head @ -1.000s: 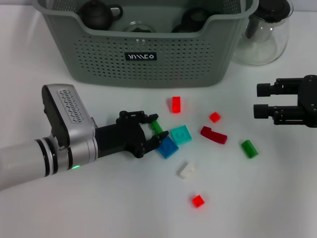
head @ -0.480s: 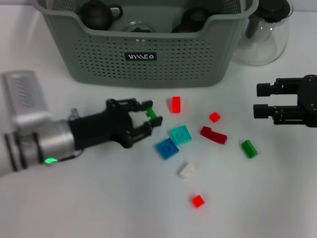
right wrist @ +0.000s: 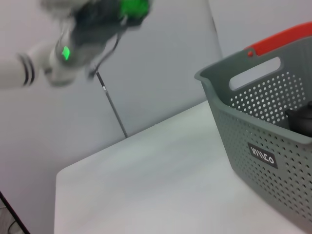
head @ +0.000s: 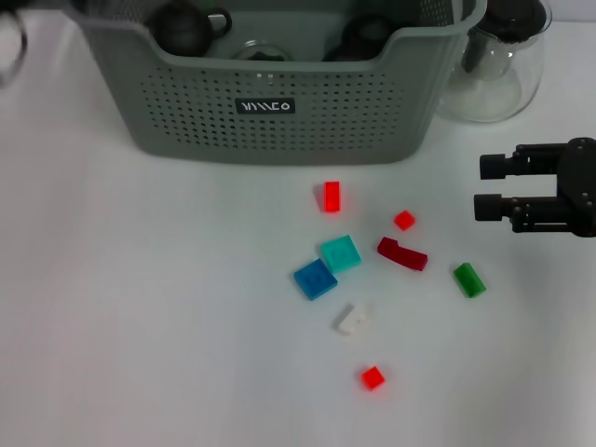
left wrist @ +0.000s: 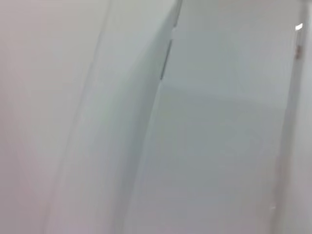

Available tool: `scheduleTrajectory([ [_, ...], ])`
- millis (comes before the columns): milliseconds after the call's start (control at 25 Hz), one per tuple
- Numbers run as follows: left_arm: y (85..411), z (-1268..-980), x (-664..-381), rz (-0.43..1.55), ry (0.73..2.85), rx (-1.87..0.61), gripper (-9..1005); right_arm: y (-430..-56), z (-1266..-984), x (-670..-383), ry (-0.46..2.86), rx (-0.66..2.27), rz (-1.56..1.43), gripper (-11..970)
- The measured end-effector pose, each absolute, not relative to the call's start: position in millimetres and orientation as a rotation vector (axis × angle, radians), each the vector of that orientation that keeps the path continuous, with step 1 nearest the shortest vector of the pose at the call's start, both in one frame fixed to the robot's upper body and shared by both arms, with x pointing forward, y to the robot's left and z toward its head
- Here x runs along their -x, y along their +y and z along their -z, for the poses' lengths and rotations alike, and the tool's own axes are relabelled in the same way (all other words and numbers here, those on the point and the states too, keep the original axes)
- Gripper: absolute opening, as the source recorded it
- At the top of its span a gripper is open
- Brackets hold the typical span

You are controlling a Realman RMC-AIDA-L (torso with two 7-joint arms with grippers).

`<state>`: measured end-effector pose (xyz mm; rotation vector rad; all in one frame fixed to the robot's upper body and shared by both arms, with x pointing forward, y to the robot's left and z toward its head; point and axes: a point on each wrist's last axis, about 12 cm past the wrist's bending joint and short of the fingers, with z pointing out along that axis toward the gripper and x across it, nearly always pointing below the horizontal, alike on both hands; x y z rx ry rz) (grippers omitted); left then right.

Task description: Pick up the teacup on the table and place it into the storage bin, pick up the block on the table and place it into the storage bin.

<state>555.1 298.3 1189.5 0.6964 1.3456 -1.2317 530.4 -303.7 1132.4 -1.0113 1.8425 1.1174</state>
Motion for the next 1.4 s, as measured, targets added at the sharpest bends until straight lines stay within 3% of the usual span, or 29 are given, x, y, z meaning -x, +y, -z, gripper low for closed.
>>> scheduleTrajectory([
  [120, 282, -1233, -605, 1.162, 1.529, -0.702, 405, -303, -1132, -531, 1.842, 1.015, -1.119, 682],
  [280, 246, -1257, -656, 0.944, 1.847, -0.724, 406, -301, -1133, -531, 1.838, 1.019, -1.121, 682],
  [400, 202, -1246, -683, 0.669, 2.084, -0.774, 406, -299, -1134, -533, 1.833, 1.024, -1.123, 682],
  [640, 166, -1208, -693, 0.342, 2.264, -0.775, 408, -299, -1133, -533, 1.834, 1.022, -1.122, 682],
  [840, 147, -1196, -692, 0.244, 2.296, -0.808, 412, -299, -1133, -533, 1.835, 1.022, -1.122, 683],
  [1000, 157, -1217, -686, 0.373, 2.235, -0.738, 599, -298, -1133, -533, 1.833, 1.023, -1.122, 683],
  [1200, 214, -1238, -645, 0.732, 1.925, -0.600, 697, -298, -1133, -533, 1.828, 1.023, -1.122, 683],
  [1400, 287, -1221, -570, 0.975, 1.416, -0.594, 761, -299, -1133, -533, 1.825, 1.022, -1.119, 682],
])
